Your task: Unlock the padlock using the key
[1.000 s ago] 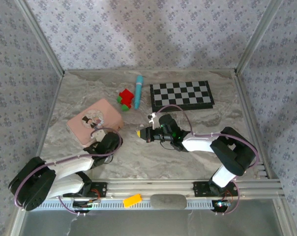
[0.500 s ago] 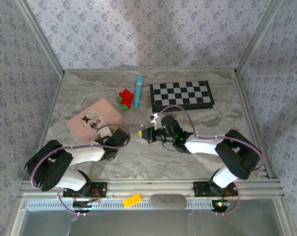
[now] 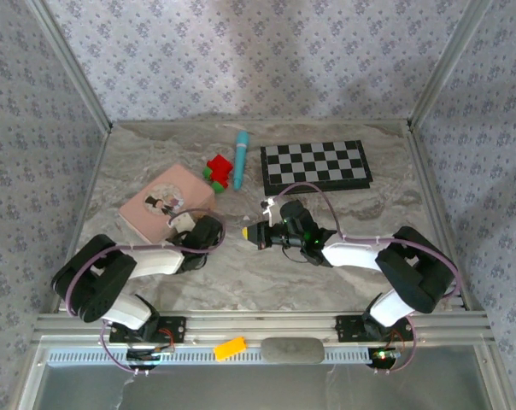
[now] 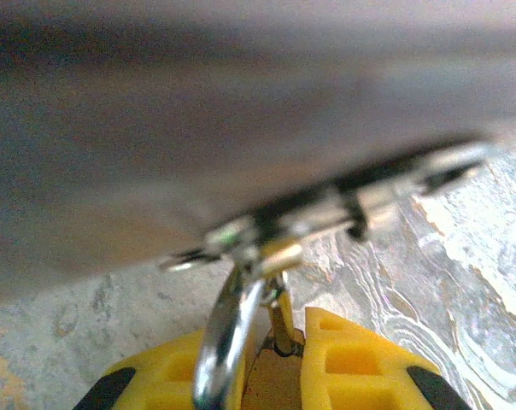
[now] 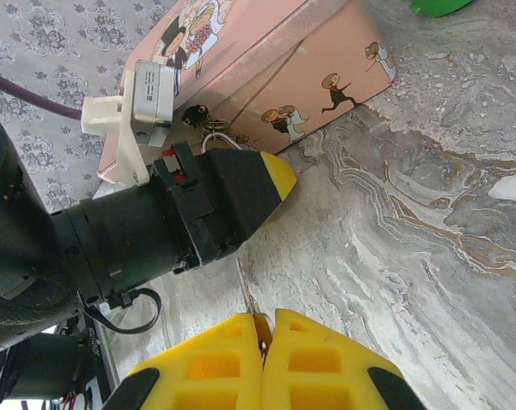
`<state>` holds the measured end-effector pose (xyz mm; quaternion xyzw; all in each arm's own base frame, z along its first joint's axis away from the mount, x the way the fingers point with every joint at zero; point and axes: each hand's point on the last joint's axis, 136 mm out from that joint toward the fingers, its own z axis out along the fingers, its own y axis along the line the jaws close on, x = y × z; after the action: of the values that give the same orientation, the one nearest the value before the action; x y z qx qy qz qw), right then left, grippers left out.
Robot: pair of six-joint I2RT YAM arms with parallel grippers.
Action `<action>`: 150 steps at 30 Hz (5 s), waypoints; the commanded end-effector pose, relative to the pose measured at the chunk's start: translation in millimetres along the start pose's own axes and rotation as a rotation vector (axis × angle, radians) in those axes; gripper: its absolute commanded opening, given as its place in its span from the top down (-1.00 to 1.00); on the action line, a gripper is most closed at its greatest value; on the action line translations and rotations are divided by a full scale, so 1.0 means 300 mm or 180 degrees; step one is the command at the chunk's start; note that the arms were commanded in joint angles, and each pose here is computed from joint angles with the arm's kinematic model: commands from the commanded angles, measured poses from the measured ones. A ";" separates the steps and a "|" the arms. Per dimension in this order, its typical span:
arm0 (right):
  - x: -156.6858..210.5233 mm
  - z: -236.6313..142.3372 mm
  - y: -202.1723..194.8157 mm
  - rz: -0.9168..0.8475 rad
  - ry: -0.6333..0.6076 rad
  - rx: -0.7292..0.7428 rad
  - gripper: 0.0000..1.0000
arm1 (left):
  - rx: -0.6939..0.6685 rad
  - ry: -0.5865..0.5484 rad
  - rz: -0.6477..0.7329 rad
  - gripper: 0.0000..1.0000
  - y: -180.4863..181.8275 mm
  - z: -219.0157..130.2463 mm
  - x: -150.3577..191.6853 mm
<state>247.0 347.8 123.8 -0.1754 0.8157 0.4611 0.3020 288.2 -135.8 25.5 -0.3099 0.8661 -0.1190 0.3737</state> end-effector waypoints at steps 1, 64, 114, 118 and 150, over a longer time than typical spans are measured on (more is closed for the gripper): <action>-0.002 -0.002 -0.004 -0.0043 0.0000 0.0012 1.00 | 0.0059 0.0093 0.0065 1.00 0.011 -0.029 0.001; -0.018 0.218 0.117 0.1039 0.0376 -0.1039 1.00 | 0.1734 0.0258 -0.2010 1.00 -0.175 -0.253 -0.162; 0.051 0.297 0.139 0.1296 0.0425 -0.1149 1.00 | 0.1772 0.0211 -0.1991 1.00 -0.192 -0.267 -0.174; 0.044 0.292 0.152 0.1295 0.0409 -0.1204 1.00 | 0.1761 0.0213 -0.1980 1.00 -0.190 -0.265 -0.171; -0.042 0.278 0.216 0.1629 0.0715 -0.1721 1.00 | 0.2128 0.0524 -0.1793 1.00 -0.229 -0.312 -0.117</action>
<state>252.6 442.9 114.7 -0.0572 0.7347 0.6755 0.0264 274.8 -140.0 107.9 -0.4376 0.7005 -0.4346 0.3590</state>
